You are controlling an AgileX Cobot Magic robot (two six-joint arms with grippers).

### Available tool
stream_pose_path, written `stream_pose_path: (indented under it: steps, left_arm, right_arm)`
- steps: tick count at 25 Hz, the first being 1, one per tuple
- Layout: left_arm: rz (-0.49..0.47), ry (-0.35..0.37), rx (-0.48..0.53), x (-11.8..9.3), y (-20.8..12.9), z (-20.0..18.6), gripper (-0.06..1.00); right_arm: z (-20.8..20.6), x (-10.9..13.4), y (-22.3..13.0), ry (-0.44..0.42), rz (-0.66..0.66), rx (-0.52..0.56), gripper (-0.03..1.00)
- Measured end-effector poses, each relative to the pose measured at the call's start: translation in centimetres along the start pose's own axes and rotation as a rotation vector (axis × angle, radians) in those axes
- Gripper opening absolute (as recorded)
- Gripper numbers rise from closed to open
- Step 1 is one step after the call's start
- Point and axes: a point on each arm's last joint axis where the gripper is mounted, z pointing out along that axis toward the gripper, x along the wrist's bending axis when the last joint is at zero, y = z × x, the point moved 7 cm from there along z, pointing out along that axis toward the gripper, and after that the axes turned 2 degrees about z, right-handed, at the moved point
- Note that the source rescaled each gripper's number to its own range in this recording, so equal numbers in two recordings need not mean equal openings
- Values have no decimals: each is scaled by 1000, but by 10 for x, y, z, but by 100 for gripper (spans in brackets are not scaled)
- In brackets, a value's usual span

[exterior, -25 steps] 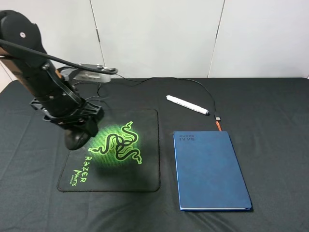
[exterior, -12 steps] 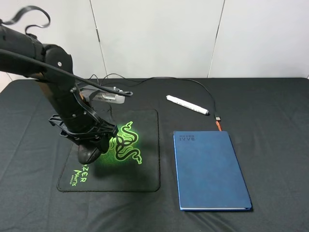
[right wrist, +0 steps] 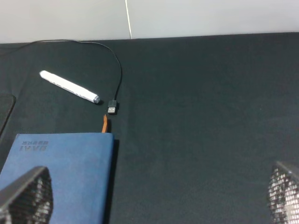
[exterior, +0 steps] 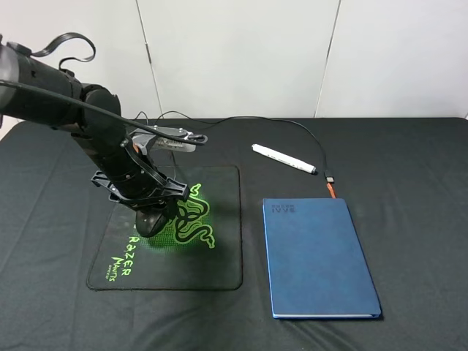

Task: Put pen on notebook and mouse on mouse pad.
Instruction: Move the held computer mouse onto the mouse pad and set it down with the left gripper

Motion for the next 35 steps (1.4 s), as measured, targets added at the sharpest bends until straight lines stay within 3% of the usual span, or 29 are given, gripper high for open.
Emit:
stream_pose_path:
  steps: [11,12,13,16,19,24,35]
  left_arm:
    - [2,0,-2,0,0,0,0]
    - [3,0,-1,0,0,0,6]
    - [5,0,-1,0,0,0,21]
    - [10,0,0,0,0,0,74]
    - [10,0,1,0,0,0,93]
    - [10,0,1,0,0,0,99]
    - [7,0,2,0,0,0,100]
  right_arm:
    - [0,0,0,0,0,0,100]
    - [0,0,0,0,0,0,100]
    - [0,0,0,0,0,0,100]
    - [0,0,0,0,0,0,100]
    - [0,0,0,0,0,0,100]
    - [0,0,0,0,0,0,100]
    - [0,0,0,0,0,0,100]
